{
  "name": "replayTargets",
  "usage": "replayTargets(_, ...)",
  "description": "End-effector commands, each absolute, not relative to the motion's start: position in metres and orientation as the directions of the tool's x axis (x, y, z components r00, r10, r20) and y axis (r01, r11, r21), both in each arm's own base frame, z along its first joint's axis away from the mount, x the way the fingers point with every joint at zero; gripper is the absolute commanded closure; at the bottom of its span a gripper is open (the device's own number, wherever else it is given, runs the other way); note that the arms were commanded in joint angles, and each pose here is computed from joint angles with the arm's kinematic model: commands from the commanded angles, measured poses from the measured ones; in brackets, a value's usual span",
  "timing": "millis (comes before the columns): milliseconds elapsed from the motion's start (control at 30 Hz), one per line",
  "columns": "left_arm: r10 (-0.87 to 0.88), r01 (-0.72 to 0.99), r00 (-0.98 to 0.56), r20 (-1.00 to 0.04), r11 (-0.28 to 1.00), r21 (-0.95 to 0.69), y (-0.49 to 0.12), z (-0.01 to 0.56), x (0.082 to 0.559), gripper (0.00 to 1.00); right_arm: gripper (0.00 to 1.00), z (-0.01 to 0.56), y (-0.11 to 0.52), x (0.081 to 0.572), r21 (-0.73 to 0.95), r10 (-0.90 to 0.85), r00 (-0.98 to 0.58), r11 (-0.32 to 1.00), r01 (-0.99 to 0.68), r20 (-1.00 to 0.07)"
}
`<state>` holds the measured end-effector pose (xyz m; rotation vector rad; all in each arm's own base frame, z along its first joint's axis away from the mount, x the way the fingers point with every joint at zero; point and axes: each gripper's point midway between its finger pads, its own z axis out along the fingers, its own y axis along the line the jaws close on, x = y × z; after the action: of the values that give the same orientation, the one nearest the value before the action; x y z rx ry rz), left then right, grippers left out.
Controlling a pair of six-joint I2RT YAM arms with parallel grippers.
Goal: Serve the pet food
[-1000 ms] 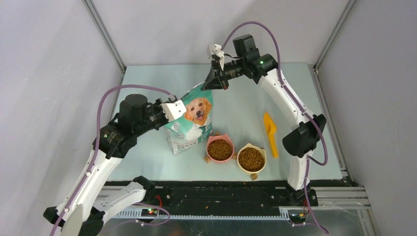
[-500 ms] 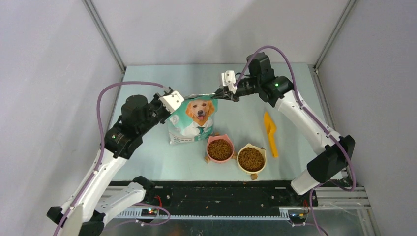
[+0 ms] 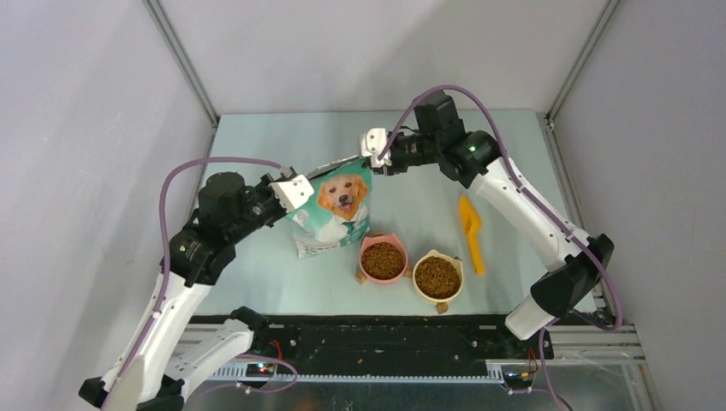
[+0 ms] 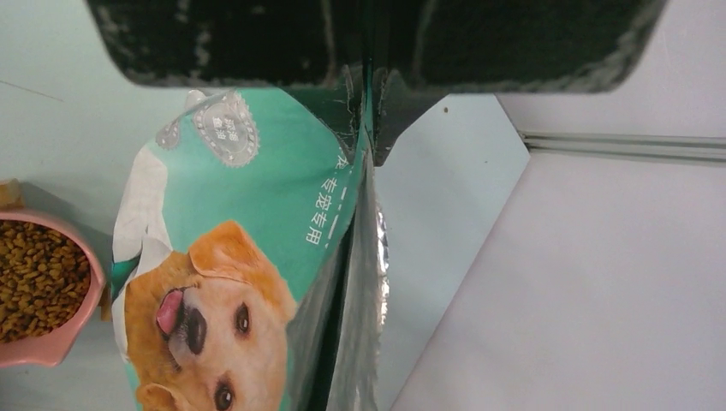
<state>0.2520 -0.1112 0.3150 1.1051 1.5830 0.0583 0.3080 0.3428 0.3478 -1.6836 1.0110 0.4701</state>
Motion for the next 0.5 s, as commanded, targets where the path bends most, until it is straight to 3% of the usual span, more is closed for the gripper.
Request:
replayTargets(0,0.687,0.492,0.189,-0.701,0.552,0.673,-0.096,0.352,0.25,1.0,0.62,0.337,0.333,0.316,-0.596,-0.502,0.559,-0.104,-0.796,-0.659)
replayTargets(467,0.755,0.483,0.22,-0.618,0.466,0.741,-0.105,0.327,0.248,1.0,0.62,0.364,0.348,0.302,-0.666,-0.437,0.62,-0.062,-0.743,-0.651)
